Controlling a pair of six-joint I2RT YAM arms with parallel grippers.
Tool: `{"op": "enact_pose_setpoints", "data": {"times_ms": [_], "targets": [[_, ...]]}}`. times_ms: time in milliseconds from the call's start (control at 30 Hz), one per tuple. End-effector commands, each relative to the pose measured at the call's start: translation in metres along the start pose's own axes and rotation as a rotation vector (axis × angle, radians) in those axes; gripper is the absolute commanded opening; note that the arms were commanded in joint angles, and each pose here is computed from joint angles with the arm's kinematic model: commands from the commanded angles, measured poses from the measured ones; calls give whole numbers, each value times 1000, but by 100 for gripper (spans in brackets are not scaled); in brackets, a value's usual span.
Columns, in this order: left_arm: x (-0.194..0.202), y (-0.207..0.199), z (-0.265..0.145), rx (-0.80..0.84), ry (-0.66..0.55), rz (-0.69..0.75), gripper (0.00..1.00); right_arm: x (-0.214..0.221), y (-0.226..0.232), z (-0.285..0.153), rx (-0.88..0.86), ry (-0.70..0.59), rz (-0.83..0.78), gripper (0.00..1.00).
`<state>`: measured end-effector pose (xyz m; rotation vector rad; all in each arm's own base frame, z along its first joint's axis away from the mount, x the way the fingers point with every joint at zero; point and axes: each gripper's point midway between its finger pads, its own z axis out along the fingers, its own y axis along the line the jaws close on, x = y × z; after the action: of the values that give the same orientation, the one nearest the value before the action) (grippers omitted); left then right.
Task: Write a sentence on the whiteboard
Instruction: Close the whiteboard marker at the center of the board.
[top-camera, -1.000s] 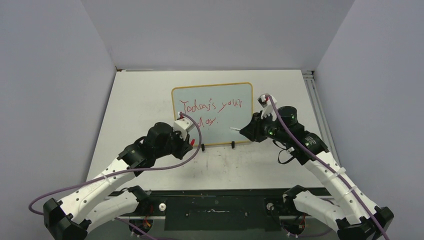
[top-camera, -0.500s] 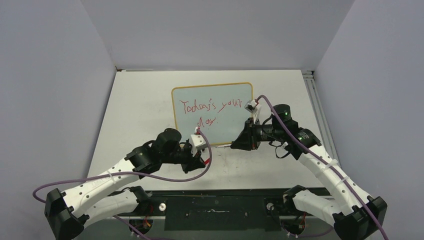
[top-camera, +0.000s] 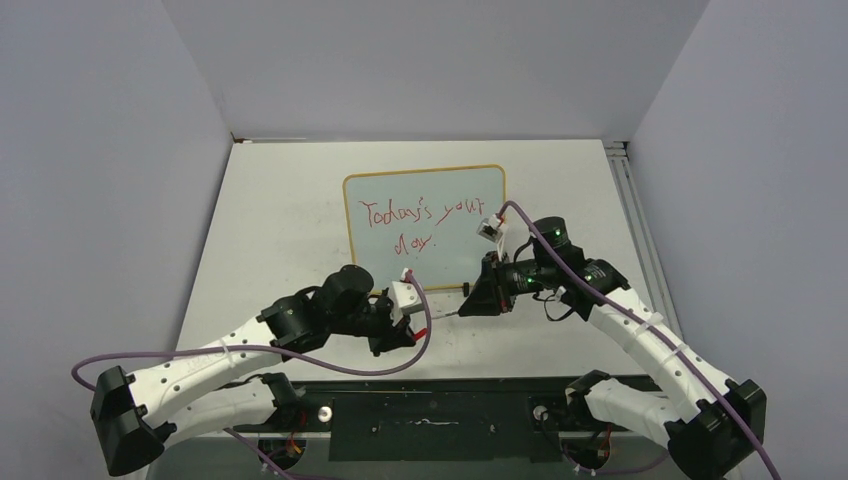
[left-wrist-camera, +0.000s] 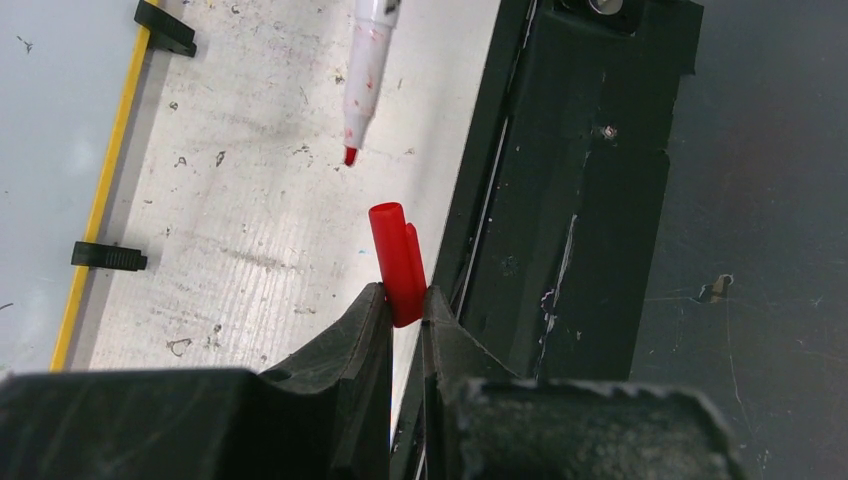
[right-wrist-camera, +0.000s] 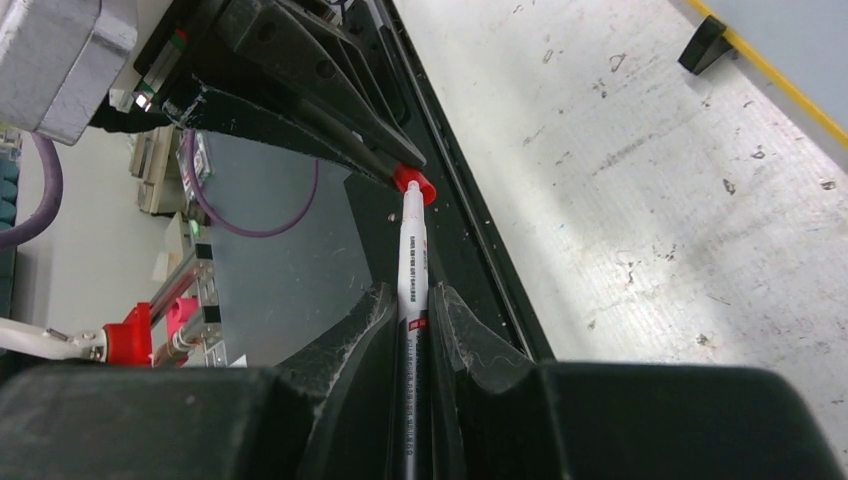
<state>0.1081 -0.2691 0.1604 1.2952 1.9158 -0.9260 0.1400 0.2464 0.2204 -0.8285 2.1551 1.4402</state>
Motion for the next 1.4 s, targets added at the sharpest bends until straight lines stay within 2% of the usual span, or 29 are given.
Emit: {"op": "enact_pose_setpoints", "data": {"times_ms": [0,567,1367], "targets": [[-7,1,1,-12,-22,39,0,7,3,2,0,19,-55,5],[-7,-3,2,-8,-22,61,0,22,2,10,14,70,-50,5],[-5,-10,2,12,-15,77,0,20,-3,13,32,72,-50,5]]}}
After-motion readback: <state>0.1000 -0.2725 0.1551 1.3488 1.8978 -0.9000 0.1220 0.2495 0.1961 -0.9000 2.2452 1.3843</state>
